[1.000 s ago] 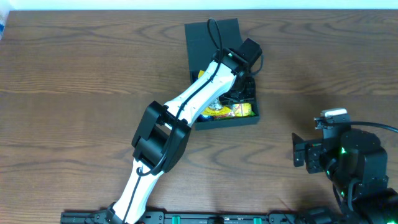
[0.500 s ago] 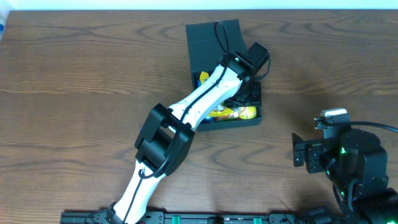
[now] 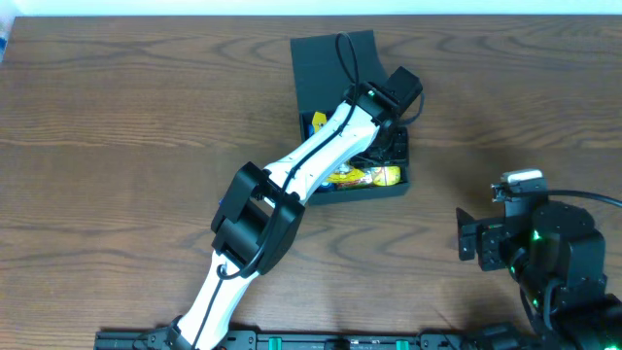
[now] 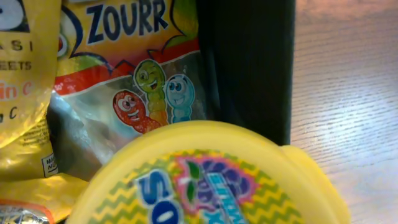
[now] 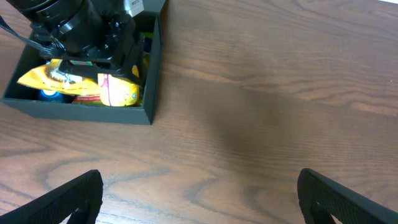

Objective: Pack container
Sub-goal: 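Lower the Mentos tin into the box's right side and release it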

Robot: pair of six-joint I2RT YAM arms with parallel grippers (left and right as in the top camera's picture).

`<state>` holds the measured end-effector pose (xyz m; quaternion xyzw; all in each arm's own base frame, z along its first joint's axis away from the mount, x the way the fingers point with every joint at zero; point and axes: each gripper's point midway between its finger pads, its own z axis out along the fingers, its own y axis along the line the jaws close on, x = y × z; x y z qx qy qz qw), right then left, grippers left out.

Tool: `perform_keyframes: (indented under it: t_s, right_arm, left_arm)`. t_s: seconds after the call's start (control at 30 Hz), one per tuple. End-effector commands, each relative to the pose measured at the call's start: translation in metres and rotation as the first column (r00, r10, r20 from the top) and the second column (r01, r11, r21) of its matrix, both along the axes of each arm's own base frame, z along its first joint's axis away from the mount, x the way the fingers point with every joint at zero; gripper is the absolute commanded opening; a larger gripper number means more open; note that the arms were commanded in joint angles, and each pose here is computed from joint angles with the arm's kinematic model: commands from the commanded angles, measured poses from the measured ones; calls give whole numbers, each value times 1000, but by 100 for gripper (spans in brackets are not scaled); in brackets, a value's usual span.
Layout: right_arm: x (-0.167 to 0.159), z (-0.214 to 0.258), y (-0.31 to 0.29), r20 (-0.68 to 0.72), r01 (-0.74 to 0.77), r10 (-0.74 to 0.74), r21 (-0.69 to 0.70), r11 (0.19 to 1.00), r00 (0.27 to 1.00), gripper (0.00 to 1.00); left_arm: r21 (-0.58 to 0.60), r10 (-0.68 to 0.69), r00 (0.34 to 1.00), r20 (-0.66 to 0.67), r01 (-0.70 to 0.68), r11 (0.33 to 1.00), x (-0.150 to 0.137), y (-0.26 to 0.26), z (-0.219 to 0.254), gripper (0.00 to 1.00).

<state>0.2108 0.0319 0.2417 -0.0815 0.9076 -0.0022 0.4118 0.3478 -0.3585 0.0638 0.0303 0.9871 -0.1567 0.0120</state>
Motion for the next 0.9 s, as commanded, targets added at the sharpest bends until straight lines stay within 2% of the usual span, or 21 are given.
perform_keyframes:
  t_s: [0.0,0.07,0.13,0.53,0.67,0.87]
  right_arm:
    - [0,-2,-1,-5,15,-15,11,1000,1000,99]
    - [0,-2,-1,-5,15,-15,11,1000,1000,99]
    - [0,-2,-1,-5,15,-15,11,1000,1000,99]
    - [0,-2,-1,-5,15,-15,11,1000,1000,99]
    - [0,-2,-1,-6,15,-15,11,1000,1000,99]
    - [0,-2,-1,-5,15,-15,11,1000,1000,99]
  left_arm:
    - [-18,-5,1000,23,5,1000,2,-7,10,65]
    - [-18,-5,1000,23,5,1000,2,-7,10,74]
    - [-18,-5,1000,23,5,1000,2,-7,10,78]
    - [-26,-6,999,32,7,1000,4,-8,16,79]
    - [-33,-19,998,54,21,999,7,-10,32,79]
    - [20,-35,992,120,33,999,15,0,65,80]
